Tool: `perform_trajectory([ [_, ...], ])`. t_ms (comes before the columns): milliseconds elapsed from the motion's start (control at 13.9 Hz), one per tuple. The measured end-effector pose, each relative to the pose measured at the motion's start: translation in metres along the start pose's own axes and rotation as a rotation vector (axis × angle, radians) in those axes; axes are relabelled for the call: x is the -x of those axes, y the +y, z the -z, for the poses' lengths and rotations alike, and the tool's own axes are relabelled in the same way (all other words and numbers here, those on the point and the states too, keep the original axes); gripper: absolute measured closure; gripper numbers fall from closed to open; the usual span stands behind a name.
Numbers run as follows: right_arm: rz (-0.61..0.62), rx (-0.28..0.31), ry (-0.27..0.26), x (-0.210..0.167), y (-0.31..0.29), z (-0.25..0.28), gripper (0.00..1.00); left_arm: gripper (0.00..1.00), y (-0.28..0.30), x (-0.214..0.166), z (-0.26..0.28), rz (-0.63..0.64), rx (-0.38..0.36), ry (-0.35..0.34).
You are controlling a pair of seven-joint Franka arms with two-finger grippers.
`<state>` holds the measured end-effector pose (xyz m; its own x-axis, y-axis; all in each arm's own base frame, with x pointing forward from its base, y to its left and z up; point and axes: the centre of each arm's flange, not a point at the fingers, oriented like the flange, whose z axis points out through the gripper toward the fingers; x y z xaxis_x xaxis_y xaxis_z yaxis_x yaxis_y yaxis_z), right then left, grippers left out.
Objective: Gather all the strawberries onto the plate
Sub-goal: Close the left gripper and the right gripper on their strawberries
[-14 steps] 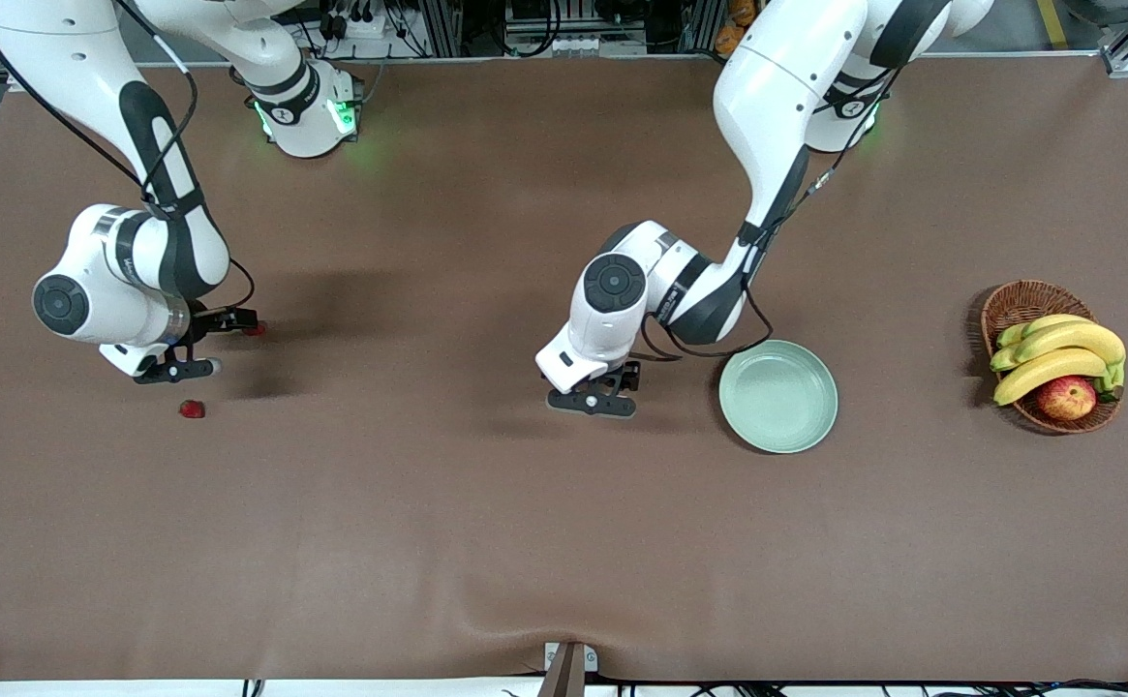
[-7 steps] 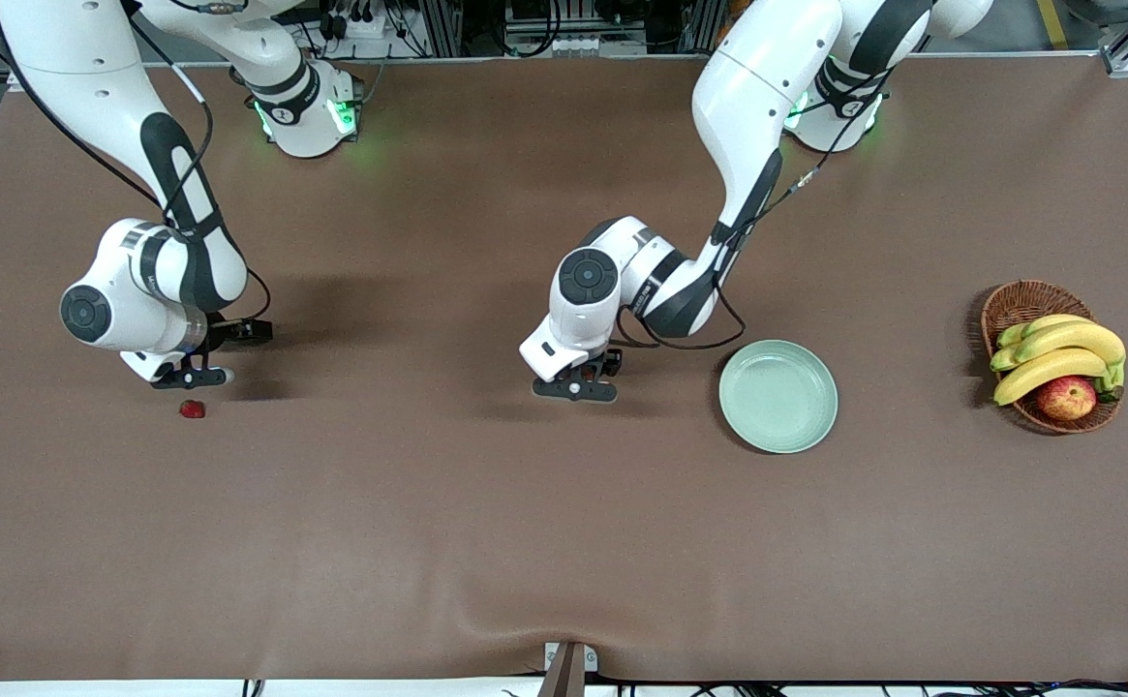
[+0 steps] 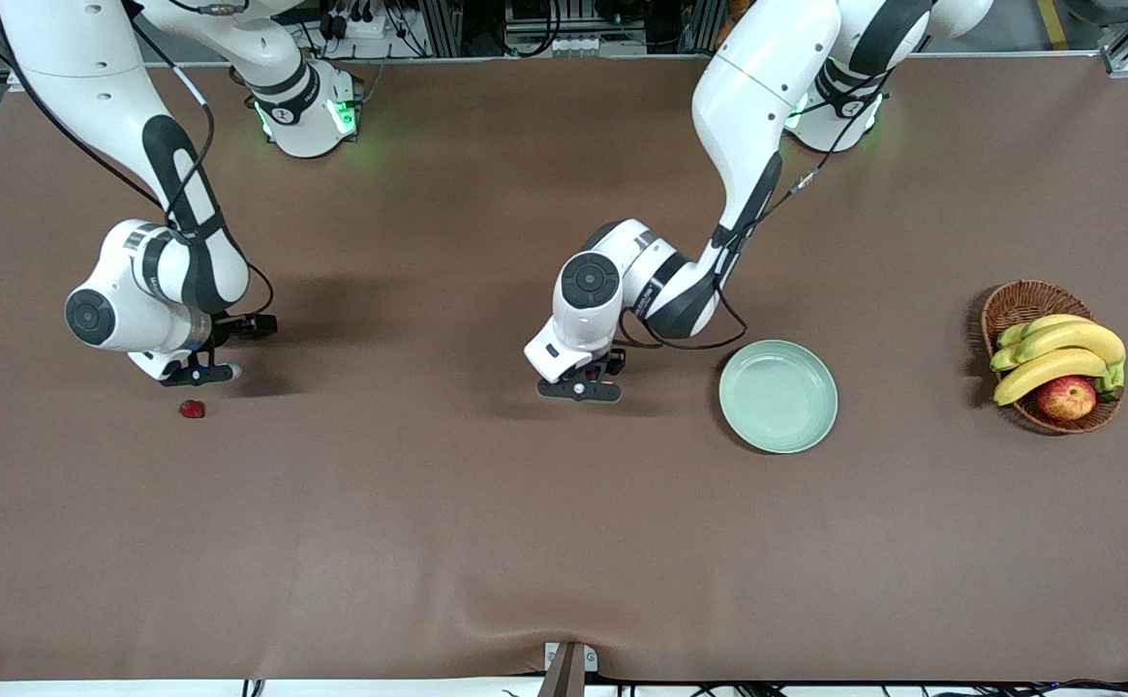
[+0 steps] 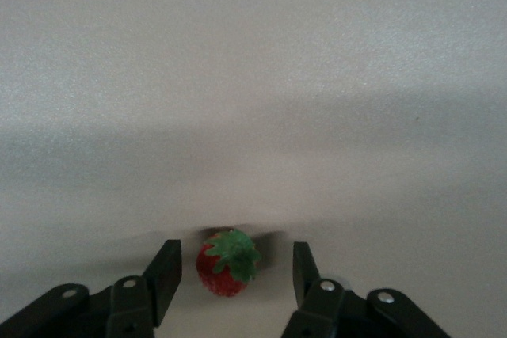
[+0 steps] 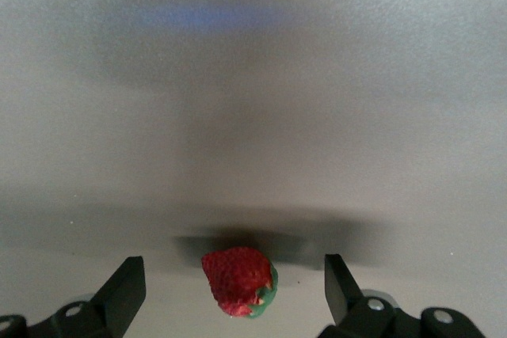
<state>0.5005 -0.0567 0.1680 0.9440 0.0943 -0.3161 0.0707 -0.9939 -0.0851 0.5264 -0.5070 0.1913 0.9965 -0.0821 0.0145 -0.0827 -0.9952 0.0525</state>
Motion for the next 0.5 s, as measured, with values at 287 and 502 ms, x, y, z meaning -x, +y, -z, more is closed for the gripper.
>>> perform_trajectory([
  [287, -0.002, 0.002, -0.013, 0.0008, 0.0011, -0.0063, 0.00, 0.39, -0.0006, -0.0002, -0.0004, 0.001, -0.001, 0.000],
  [502, -0.003, 0.003, -0.021, 0.0010, 0.0024, -0.0096, 0.16, 0.41, -0.0020, -0.0003, -0.0020, 0.002, -0.004, -0.002],
])
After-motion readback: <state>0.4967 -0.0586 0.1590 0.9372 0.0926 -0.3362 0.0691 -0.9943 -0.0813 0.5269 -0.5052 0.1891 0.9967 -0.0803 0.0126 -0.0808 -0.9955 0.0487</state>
